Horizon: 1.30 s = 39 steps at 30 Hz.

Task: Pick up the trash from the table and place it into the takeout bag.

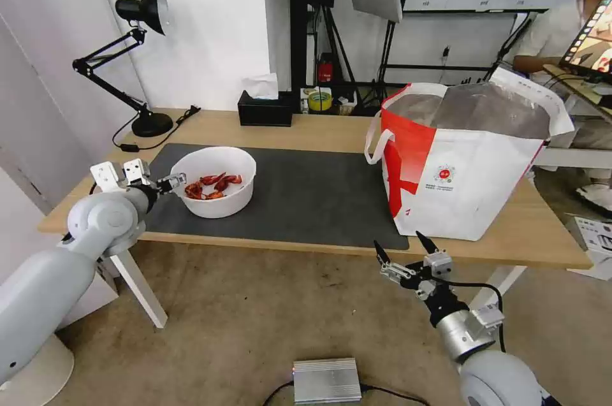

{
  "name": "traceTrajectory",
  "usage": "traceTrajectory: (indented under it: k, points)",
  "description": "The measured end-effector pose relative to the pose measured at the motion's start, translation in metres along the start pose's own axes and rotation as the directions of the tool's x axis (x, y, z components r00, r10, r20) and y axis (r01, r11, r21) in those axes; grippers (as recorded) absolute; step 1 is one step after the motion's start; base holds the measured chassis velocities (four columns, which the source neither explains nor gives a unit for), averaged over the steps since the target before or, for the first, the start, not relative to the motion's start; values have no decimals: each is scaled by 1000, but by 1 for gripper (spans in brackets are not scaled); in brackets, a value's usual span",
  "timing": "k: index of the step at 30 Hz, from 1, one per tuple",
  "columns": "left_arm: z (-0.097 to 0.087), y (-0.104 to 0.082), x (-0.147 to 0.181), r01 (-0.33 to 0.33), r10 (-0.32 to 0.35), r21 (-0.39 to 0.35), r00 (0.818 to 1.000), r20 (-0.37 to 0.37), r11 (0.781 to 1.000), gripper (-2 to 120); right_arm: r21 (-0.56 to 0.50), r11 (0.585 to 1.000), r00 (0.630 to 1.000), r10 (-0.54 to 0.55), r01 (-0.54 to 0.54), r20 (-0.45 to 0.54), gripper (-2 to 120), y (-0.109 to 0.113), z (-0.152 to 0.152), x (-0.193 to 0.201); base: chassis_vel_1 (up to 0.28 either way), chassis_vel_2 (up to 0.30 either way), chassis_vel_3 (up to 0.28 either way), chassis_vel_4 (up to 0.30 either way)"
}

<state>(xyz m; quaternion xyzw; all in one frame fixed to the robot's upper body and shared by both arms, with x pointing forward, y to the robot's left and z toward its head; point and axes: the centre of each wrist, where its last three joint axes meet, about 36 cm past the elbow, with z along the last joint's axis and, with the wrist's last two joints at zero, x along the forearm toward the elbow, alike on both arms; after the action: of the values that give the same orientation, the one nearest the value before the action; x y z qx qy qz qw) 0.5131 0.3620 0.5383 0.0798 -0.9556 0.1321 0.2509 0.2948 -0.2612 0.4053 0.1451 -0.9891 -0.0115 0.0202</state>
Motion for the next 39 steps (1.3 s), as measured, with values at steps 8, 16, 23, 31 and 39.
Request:
traceTrajectory:
  k: [8, 16, 23, 31, 39]
  points:
    - [-4, -3, -6, -19, 19, 3, 999, -47, 1000, 92, 0, 1000, 1000, 0, 0, 0, 100, 0, 0, 0, 0, 0, 0, 0]
    - [-7, -9, -12, -27, 27, 8, 996, -80, 1000, 65, 0, 1000, 1000, 0, 0, 0, 100, 0, 0, 0, 0, 0, 0, 0]
    - [-9, -11, -11, -31, 31, 4, 996, -83, 1000, 35, 0, 1000, 1000, 0, 0, 0, 100, 0, 0, 0, 0, 0, 0, 0]
    - [-12, -11, -10, -32, 32, -5, 996, -83, 999, 8, 0, 1000, 1000, 0, 0, 0, 100, 0, 0, 0, 0, 0, 0, 0]
    - [-12, -12, -12, -37, 37, 0, 995, -91, 999, 0, 0, 1000, 1000, 0, 0, 0, 100, 0, 0, 0, 0, 0, 0, 0]
